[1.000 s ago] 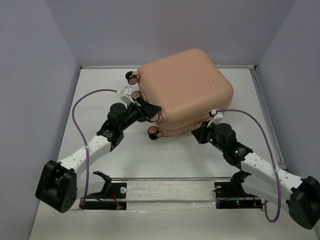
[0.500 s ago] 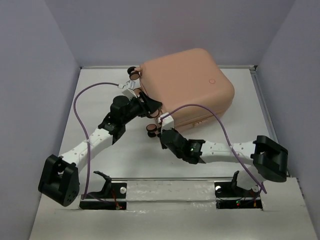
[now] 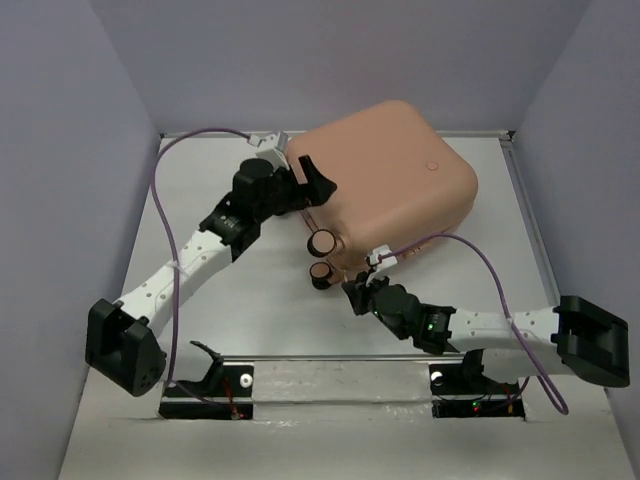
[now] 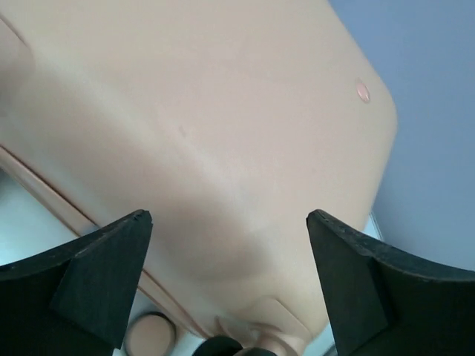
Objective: Pack the luggage
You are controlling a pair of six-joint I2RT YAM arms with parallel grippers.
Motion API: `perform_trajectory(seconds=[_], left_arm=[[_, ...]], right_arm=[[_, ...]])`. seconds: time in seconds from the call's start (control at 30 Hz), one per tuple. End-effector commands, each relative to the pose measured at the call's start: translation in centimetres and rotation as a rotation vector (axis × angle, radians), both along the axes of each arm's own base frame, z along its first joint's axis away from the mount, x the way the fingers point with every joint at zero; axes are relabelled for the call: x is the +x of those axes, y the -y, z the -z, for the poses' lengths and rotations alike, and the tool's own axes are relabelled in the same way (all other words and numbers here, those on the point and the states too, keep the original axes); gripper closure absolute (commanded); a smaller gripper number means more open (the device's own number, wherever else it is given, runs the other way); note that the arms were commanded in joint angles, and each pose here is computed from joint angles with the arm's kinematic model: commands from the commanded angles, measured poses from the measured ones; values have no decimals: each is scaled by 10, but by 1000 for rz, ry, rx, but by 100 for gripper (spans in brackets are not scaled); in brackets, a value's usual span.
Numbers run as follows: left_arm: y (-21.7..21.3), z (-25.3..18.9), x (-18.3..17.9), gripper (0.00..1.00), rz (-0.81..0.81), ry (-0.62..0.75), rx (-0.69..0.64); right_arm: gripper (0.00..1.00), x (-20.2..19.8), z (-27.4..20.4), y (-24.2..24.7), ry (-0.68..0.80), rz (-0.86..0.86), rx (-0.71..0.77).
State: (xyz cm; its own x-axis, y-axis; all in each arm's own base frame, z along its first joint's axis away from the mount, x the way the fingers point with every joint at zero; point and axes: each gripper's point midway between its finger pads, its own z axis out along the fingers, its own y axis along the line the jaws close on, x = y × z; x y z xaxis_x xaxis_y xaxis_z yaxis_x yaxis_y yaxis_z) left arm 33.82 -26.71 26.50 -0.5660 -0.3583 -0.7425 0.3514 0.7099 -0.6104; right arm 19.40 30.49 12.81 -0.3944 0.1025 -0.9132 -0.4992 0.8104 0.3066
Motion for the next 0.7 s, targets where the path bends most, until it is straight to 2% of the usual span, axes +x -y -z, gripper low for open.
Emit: perform_trajectory(seconds=[0.0,0.1,0.17,0.27,0.33,0.47,0.53,0.63,0.67], left_arm=[[-94,-50,31,1,-199,102,255],[-167,-41,56,3,-374,62,338],[-182,-14,62,9,-355,11,333],[-213,28,66,9,-401,-45,383],[-213,49,58,8,-350,-64,358],[-188,36,49,6,-192,33,312],[-181,26,51,5,-161,95,295],[-169,16,63,5,-79,127,283],[-166,26,69,5,-53,107,286]], right_arm=[[93,-57,-54,-39,-20,-271,268],[93,-60,-54,-31,-22,-276,267],[93,-62,-50,-28,-25,-282,245],[93,-66,-46,-21,-35,-292,238],[93,-68,-48,-15,-36,-294,251],[93,-73,-39,-5,-58,-297,230],[93,-76,-35,-3,-70,-306,217],[93,-79,-31,-1,-85,-316,214],[93,-80,-31,-1,-88,-318,216]])
